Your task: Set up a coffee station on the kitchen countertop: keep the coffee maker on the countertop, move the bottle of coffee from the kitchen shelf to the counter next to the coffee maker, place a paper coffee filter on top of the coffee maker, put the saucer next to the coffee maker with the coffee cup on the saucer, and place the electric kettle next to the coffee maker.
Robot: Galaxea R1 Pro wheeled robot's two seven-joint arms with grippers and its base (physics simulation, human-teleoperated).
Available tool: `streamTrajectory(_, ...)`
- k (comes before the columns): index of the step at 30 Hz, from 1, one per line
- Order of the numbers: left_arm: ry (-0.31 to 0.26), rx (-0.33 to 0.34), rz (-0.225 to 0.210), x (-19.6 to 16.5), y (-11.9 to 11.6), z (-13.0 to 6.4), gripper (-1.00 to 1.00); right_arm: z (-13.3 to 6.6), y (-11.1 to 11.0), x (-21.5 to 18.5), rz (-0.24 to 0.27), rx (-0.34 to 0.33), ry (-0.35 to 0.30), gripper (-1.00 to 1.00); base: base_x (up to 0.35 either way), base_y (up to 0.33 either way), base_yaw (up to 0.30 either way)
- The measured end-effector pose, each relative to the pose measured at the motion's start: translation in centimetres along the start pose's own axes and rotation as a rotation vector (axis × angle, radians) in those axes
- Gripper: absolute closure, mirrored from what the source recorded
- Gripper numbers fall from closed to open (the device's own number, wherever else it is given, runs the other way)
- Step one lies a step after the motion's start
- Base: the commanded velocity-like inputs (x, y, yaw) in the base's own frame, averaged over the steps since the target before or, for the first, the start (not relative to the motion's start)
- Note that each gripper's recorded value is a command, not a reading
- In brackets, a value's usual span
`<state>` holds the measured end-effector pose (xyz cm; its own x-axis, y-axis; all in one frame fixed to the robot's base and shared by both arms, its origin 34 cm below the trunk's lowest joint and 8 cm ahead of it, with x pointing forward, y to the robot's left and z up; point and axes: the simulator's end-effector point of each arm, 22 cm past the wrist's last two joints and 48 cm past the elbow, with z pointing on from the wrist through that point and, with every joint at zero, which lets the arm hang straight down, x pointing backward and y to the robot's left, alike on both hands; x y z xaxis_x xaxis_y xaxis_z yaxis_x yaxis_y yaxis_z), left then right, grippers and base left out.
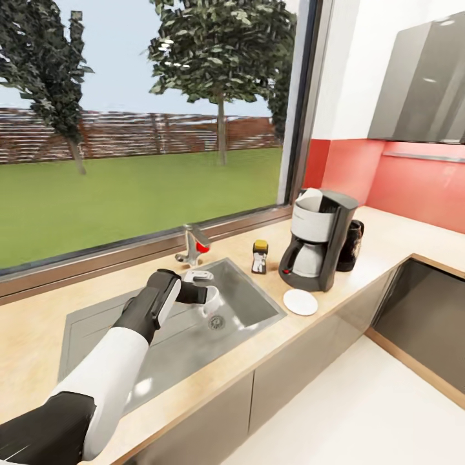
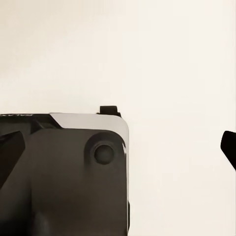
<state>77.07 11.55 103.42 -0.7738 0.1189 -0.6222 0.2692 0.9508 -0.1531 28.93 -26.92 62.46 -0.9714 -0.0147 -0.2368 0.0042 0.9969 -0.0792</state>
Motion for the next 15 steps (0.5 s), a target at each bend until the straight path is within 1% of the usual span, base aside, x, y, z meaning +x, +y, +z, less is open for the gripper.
streamTrajectory(15, 0.001, -0.003, 0.001, 0.07, 0.05, 0.04, 1.0, 0.0, -0.02, -0.12, -0.006, 0.0, -0.005, -1.0, 0.161, -0.262, 0.0)
